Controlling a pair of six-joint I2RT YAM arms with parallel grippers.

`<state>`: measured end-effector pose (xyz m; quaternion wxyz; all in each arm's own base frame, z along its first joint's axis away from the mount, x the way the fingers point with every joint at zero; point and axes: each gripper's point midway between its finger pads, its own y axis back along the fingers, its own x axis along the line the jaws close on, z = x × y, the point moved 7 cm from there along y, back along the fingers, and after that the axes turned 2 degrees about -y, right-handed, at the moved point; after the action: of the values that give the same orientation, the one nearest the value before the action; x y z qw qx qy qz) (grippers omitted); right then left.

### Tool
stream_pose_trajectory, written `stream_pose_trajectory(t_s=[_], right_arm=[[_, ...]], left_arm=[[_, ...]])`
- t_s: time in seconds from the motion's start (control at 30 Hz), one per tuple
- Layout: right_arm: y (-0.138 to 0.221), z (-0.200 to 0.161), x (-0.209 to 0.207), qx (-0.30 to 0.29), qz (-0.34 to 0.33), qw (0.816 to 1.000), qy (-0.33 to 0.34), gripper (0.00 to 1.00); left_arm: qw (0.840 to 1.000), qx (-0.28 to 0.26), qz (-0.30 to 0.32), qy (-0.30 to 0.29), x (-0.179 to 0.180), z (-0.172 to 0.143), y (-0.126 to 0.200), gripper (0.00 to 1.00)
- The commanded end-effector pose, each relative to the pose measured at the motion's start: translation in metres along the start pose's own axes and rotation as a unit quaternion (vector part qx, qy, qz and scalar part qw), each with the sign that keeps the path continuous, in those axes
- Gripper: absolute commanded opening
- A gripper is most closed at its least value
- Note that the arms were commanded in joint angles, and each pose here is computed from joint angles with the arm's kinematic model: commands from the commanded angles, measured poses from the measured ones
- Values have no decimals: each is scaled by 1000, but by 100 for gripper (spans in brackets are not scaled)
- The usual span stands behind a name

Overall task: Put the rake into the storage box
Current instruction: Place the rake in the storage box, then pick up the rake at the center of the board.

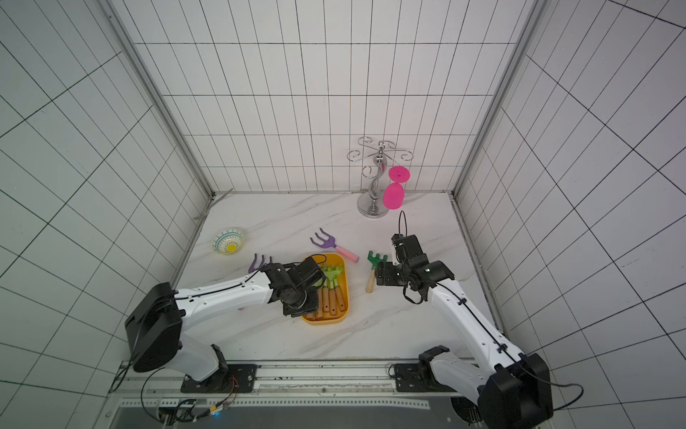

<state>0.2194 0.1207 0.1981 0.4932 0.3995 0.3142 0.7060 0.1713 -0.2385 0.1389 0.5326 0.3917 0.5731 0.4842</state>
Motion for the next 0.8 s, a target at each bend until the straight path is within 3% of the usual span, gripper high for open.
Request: stream_pose_trajectory(t_s=[0.0,0.23,0.47,0.77], right_arm=[[-11,-3,-6,18,-22,999,-14,80],[-30,7,-7,62,-57,995,-50,77],[-52,20,0,87,-58,992,-67,75],[-82,26,3,104,-106,987,-62,72]], left_arm=[[999,-23,26,3,4,1,13,44],[995,-93,1,-42,-11,5,48,52],[973,-201,23,-112,-8,26,94,56],[959,-251,11,-128,22,51,114,57]])
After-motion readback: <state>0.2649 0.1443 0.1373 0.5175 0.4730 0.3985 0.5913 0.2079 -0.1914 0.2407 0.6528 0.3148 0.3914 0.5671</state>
